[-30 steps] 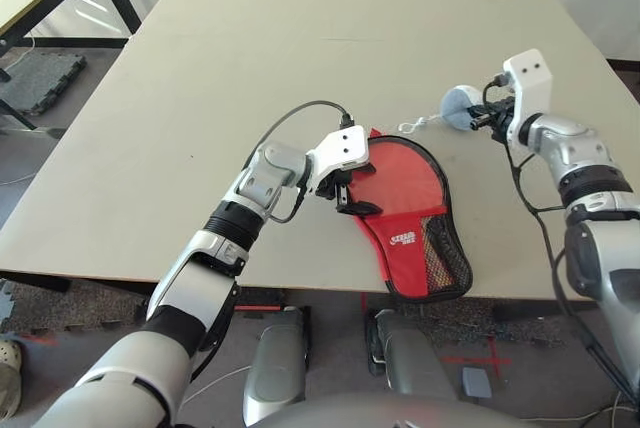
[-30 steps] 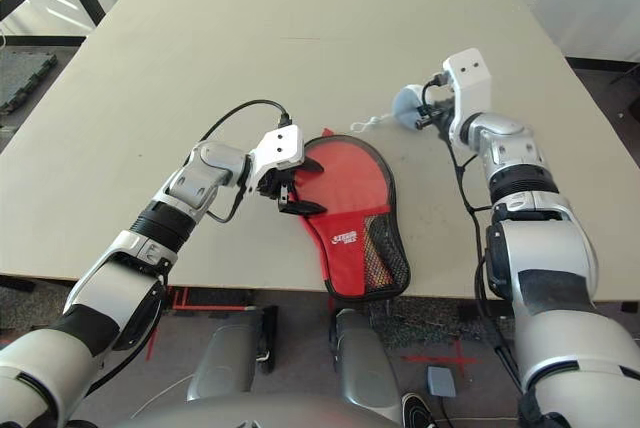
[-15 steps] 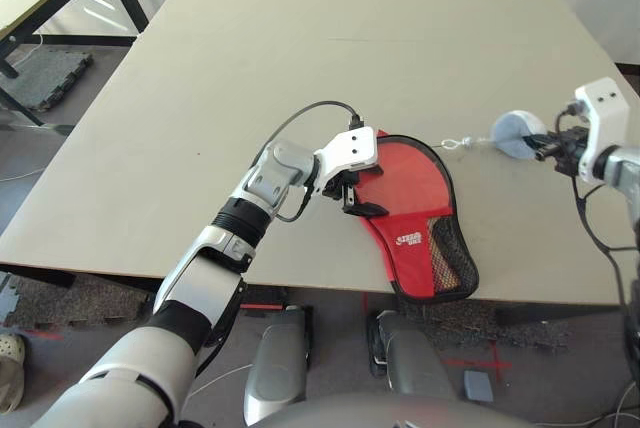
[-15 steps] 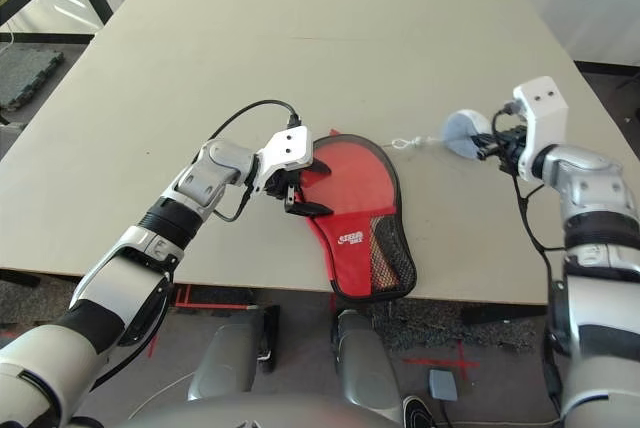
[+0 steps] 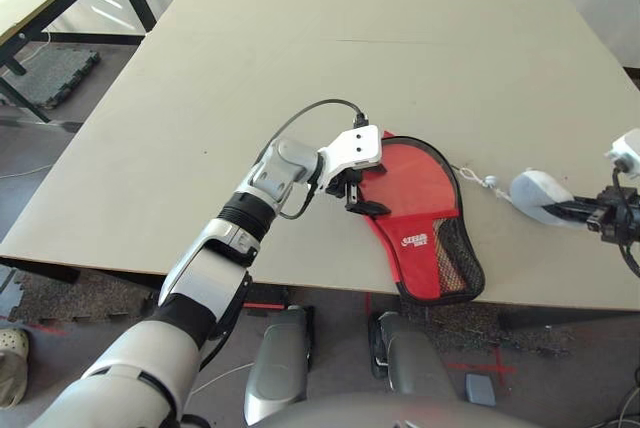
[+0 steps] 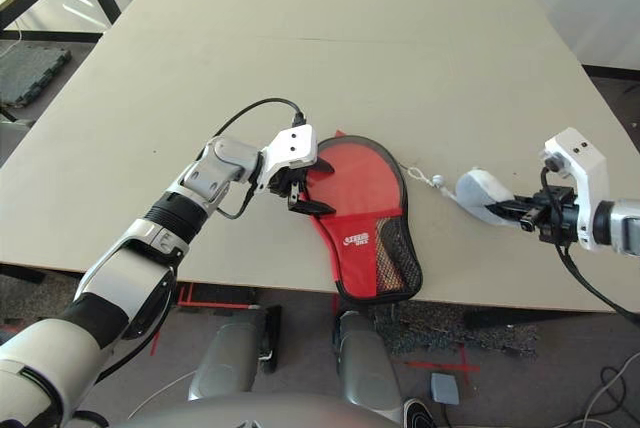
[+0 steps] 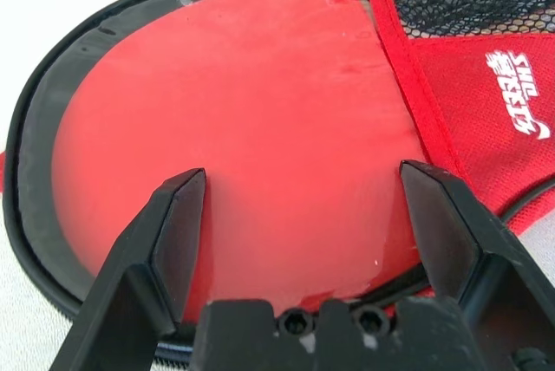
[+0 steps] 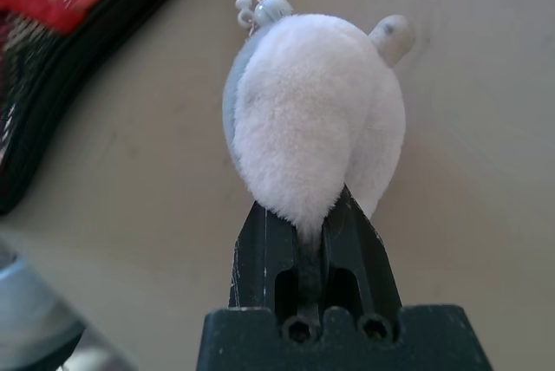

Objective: Store the ping-pong paddle in its case and zip it.

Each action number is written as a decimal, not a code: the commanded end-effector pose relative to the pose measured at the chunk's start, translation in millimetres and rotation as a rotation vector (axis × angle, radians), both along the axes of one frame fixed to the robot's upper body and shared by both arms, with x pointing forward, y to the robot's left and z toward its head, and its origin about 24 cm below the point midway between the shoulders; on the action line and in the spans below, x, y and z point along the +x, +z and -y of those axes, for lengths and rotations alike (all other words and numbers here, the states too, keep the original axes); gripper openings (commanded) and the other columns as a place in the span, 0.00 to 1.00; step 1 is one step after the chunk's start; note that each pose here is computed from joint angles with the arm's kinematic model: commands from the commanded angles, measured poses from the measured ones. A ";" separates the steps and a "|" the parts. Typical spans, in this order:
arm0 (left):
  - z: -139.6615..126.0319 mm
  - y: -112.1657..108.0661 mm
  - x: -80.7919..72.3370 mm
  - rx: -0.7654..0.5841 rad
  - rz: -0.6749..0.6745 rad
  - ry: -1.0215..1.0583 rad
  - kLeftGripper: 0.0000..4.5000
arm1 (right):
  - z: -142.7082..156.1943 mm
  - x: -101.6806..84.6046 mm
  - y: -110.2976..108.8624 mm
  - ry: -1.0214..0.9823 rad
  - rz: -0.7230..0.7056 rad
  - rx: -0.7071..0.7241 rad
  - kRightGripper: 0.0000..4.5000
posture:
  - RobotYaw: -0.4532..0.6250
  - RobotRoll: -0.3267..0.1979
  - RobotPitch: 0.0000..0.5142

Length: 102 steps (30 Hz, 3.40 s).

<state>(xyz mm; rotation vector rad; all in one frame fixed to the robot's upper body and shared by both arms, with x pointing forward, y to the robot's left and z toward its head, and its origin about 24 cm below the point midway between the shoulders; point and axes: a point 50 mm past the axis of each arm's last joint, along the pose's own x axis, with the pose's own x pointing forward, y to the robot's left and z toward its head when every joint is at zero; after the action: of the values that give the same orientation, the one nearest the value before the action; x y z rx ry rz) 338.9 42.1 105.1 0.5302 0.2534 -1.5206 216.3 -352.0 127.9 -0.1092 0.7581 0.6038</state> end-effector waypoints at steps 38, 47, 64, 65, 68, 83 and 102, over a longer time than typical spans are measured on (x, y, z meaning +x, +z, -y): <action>19.7 -18.2 -7.9 0.034 -0.016 0.011 1.00 | -14.7 -109.3 -66.3 0.233 -0.684 0.111 0.00 | 0.43 0.62 0.33; 20.6 -19.2 -9.3 0.029 -0.020 0.009 1.00 | -8.3 -125.1 -73.5 0.234 -0.710 0.153 0.00 | 0.43 0.62 0.33; 13.8 -16.4 -11.1 0.008 -0.021 0.022 1.00 | 15.2 -14.5 55.2 -0.039 0.168 0.422 0.99 | 0.44 0.62 0.30; 12.5 -16.0 -11.1 0.006 -0.021 0.028 1.00 | 10.5 -10.5 56.4 -0.031 0.185 0.449 0.99 | 0.45 0.62 0.30; 7.8 -14.1 -11.3 -0.001 -0.017 0.043 1.00 | -1.3 -1.6 56.3 -0.017 0.223 0.511 0.99 | 0.45 0.62 0.29; -58.4 30.0 10.7 -0.287 0.084 0.540 1.00 | -3.5 78.0 18.3 -0.509 0.773 0.332 0.99 | 0.49 0.62 0.25; -206.9 2.7 2.3 -0.589 0.426 1.675 1.00 | 9.0 100.0 -19.3 -1.022 0.909 -0.051 0.99 | 0.55 0.62 0.21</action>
<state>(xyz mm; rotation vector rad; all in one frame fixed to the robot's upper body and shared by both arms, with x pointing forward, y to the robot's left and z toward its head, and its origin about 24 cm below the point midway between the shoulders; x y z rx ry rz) 341.0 251.1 116.2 0.0506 -0.1245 0.1766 318.5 -357.1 111.9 -0.0006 -0.1303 -0.4051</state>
